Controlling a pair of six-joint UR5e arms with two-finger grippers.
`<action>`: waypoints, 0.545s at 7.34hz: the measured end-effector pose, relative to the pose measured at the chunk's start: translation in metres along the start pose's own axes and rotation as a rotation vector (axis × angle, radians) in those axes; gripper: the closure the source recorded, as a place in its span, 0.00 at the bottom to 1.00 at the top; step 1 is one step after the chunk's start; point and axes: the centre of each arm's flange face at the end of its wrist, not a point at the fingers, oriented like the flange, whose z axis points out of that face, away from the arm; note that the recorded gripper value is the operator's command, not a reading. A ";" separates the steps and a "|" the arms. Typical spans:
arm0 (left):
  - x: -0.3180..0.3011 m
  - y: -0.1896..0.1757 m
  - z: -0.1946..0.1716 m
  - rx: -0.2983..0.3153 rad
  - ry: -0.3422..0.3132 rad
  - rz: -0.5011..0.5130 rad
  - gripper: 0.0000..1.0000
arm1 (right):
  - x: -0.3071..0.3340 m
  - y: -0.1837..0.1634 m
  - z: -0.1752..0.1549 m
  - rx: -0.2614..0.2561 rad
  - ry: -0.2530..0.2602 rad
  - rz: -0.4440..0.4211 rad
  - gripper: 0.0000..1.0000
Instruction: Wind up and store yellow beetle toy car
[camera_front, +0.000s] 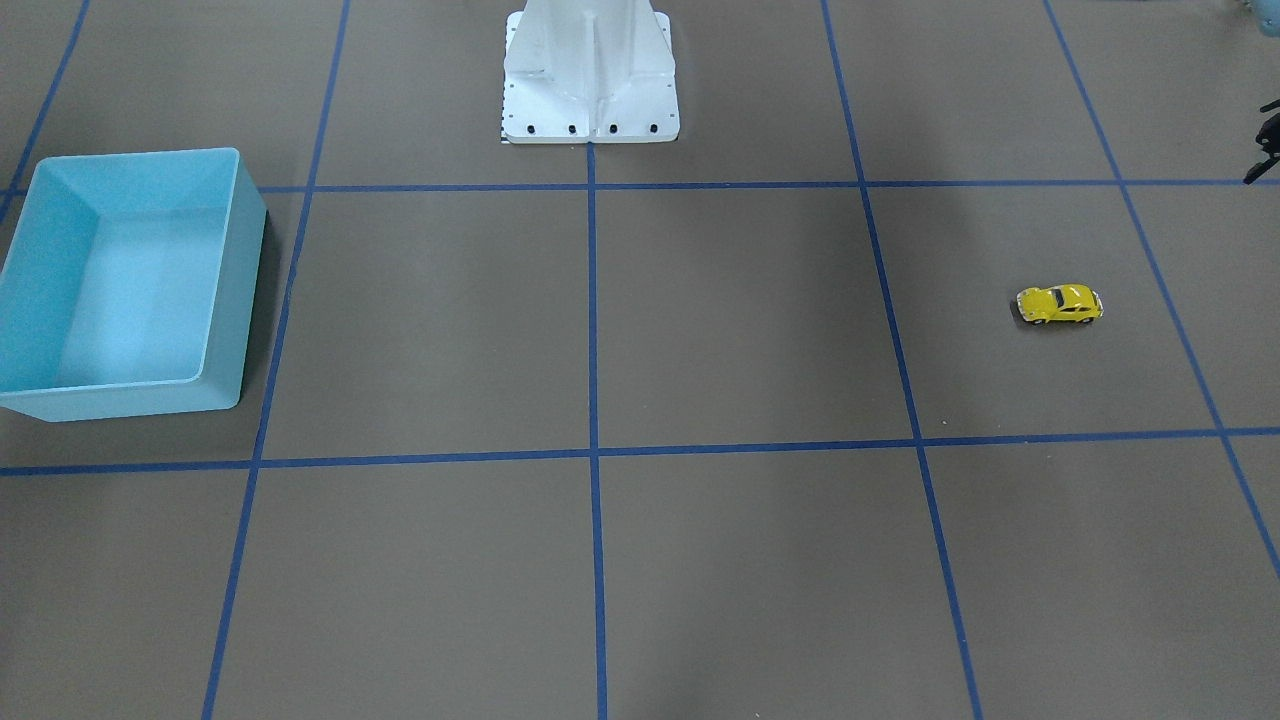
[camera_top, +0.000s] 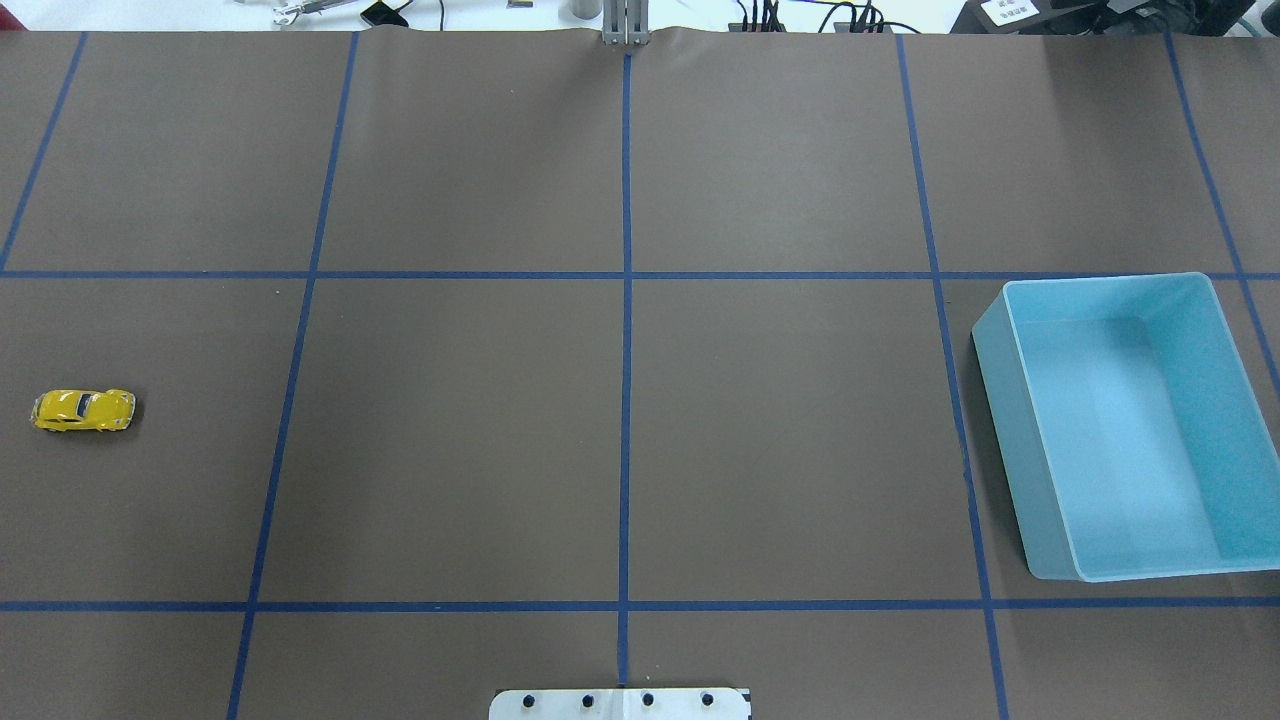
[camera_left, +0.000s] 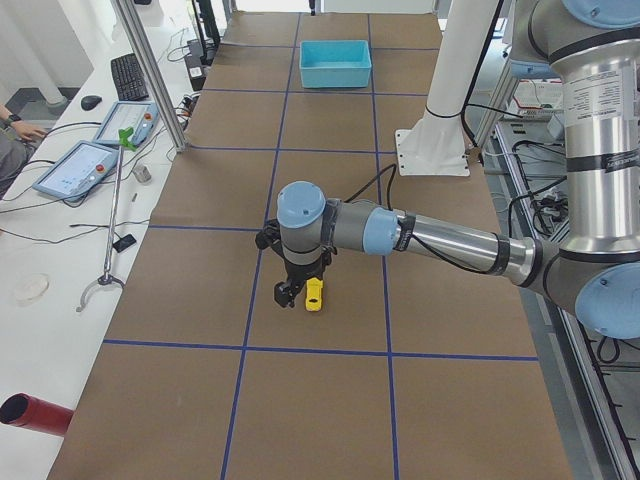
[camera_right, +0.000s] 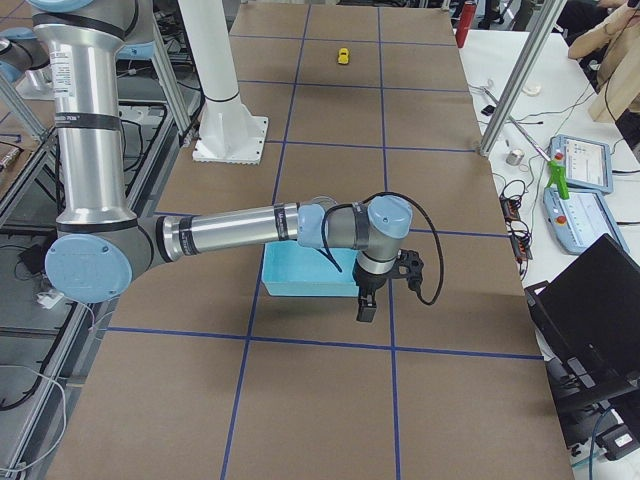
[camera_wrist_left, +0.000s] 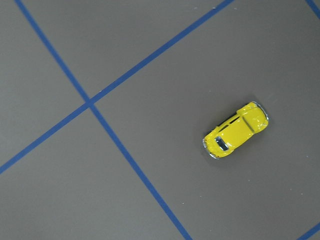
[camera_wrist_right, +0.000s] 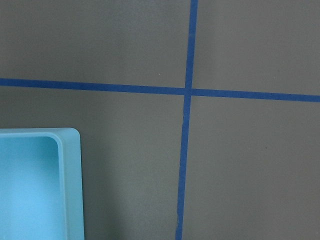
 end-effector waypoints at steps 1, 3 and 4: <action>0.014 -0.022 0.006 -0.011 0.003 0.116 0.00 | 0.000 0.000 -0.001 0.001 -0.007 0.029 0.00; 0.036 -0.049 0.008 -0.038 -0.030 0.310 0.00 | 0.000 0.000 -0.001 0.002 -0.016 0.047 0.00; 0.043 -0.057 0.008 -0.043 -0.037 0.357 0.00 | 0.001 0.000 0.000 0.001 -0.015 0.048 0.00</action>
